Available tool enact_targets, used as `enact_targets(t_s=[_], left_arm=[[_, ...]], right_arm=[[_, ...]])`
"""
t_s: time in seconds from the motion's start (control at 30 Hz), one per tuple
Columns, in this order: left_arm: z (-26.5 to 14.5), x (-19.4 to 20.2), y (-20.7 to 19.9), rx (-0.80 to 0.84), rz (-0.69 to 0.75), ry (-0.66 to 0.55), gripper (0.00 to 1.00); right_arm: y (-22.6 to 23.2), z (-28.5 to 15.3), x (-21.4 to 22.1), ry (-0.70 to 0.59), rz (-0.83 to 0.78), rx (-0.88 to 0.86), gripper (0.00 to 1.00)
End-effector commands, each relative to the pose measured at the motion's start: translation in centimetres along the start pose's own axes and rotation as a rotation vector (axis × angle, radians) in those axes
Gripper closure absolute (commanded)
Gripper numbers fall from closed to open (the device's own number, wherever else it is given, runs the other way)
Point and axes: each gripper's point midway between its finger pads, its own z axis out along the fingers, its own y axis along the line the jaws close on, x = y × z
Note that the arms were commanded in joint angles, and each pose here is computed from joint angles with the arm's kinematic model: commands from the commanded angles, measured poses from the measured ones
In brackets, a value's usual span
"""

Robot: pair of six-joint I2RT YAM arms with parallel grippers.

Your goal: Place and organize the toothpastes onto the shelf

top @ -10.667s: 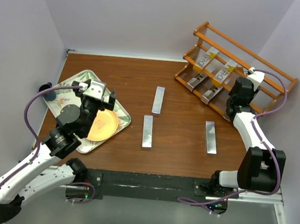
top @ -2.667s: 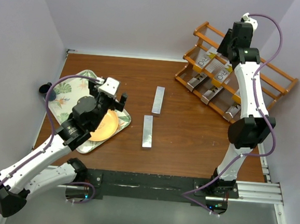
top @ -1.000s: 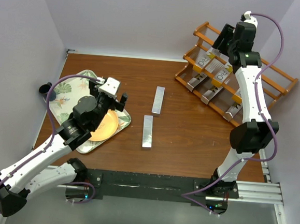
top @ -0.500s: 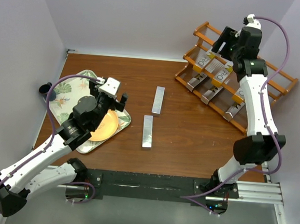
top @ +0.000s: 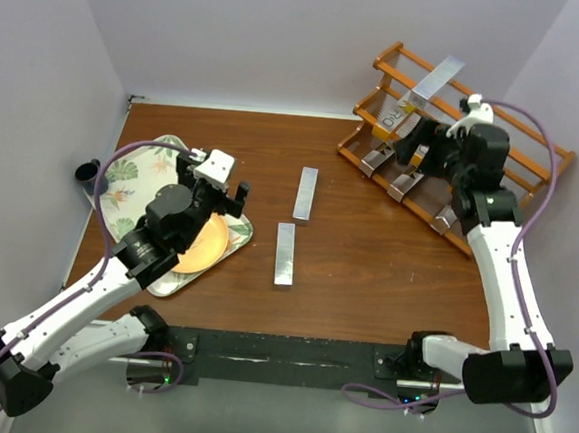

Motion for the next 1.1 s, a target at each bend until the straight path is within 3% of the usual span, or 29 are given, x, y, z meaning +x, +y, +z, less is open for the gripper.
enact_targets(t_s=[0.0,0.13,0.47,0.77,1.07], left_arm=[[0.2,-0.8,0.3,-0.018,-0.049,-0.019,0.01],[0.4,-0.6,0.3,-0.022,-0.050,-0.011,0.01],[0.3,-0.5,0.7,-0.042,-0.048,-0.007,0.01],[0.0,-0.9,0.8,-0.042,-0.049,-0.023,0.01],[-0.2,-1.2,0.7,-0.028,-0.053,-0.035,0.01]], right_arm=[[1.6,-0.3,4.7,0.055,-0.010,-0.073,0.02],[3.3,0.9,11.4,0.122,-0.047,-0.047,0.02],[10.2,5.5,21.2,0.096,-0.059,0.039,0.02],[13.0,11.8,26.6,0.086,-0.103,0.165,0.07],[13.1,15.1,27.7,0.043,-0.120,0.245,0.23]])
